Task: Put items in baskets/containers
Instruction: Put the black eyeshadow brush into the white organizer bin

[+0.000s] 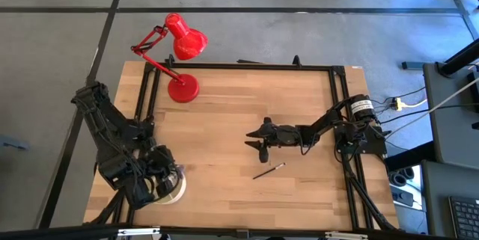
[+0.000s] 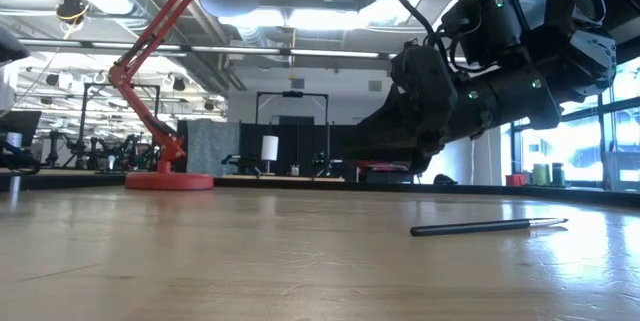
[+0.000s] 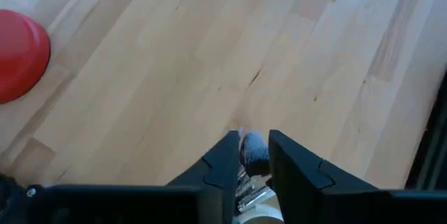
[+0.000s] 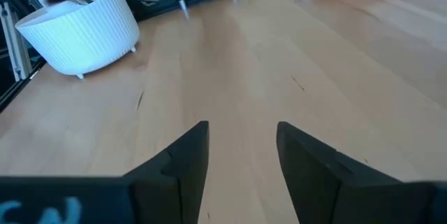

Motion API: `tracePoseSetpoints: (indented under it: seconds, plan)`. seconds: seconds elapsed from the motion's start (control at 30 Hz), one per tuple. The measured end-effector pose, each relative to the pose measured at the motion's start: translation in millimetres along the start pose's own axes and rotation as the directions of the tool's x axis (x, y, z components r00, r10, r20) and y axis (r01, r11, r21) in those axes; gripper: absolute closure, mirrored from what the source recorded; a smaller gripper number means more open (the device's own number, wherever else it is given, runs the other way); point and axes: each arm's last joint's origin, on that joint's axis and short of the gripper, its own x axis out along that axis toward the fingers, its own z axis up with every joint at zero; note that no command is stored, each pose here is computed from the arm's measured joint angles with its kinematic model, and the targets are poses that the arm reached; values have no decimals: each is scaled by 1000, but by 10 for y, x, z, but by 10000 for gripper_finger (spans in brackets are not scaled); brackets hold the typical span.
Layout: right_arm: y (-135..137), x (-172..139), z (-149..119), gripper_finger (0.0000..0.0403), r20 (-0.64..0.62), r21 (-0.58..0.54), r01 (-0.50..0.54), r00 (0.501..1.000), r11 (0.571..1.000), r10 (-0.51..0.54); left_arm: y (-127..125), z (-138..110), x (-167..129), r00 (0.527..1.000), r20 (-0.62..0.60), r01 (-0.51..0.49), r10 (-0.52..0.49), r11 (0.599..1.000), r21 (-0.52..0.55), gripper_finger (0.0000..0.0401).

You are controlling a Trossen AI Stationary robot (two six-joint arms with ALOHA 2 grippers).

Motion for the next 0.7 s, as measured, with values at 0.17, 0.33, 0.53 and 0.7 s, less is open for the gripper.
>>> tracePoseSetpoints:
  seconds: [0.17,0.33,0.53,0.7]
  plan:
    - [-48,10,17,236,4,1,15,1000,1000,-15,46,129,34,992,124,-31,35,999,-31,292]
    - [-104,-49,149,236,-30,-52,48,998,998,-49,74,384,216,967,223,-118,125,992,-46,275]
    - [-131,-353,355,236,-261,-218,-6,964,976,-53,-260,817,875,962,250,-120,108,992,32,285]
    - [-171,-664,402,236,-437,-208,48,889,977,-136,-490,1173,1567,974,224,8,-37,992,129,288]
